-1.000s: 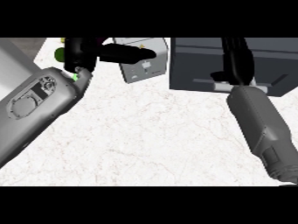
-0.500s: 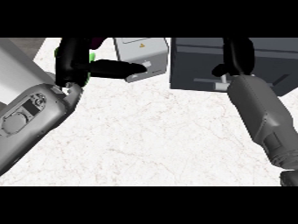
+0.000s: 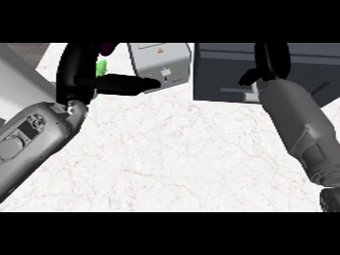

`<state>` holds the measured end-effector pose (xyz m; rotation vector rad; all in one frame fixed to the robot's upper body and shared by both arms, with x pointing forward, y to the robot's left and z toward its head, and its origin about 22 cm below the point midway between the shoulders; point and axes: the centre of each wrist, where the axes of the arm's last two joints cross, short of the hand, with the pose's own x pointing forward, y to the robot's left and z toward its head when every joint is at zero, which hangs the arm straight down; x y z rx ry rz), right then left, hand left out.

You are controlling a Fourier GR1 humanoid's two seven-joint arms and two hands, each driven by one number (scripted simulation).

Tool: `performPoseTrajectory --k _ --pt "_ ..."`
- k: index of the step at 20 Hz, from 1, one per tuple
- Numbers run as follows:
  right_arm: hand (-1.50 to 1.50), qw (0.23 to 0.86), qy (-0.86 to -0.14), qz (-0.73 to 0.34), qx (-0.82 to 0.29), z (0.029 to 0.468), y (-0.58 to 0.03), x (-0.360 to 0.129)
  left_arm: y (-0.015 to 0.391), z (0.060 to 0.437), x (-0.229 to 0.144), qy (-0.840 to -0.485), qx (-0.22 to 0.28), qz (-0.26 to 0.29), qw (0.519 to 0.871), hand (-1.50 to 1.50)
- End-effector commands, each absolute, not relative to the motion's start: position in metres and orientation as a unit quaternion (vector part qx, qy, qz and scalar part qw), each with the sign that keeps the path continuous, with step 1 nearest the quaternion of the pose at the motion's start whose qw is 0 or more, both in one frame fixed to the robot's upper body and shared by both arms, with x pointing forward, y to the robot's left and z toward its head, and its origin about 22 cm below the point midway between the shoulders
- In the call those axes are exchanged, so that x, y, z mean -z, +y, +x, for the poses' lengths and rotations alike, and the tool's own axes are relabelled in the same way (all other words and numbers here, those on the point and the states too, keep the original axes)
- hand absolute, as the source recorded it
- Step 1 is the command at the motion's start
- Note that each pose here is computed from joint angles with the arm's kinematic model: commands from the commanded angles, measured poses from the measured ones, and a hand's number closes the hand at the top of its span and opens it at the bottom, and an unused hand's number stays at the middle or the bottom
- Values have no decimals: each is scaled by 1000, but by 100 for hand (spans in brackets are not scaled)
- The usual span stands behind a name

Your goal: Pick up the can, place it into the drawer and close the drawer

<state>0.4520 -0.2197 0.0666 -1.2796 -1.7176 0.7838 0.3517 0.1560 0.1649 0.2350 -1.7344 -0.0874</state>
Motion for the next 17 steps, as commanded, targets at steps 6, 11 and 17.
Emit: performPoseTrajectory --k 6,11,17 --pt "-150 467 -776 -386 -175 463 -170 -96 171 345 -159 -757 32 102 644 -150" --pt "-150 496 -810 -295 -101 467 -176 -110 176 343 -152 -756 24 111 645 -150" --pt "-150 515 -815 -252 -76 470 -174 -116 181 336 -150 -749 13 109 653 -150"
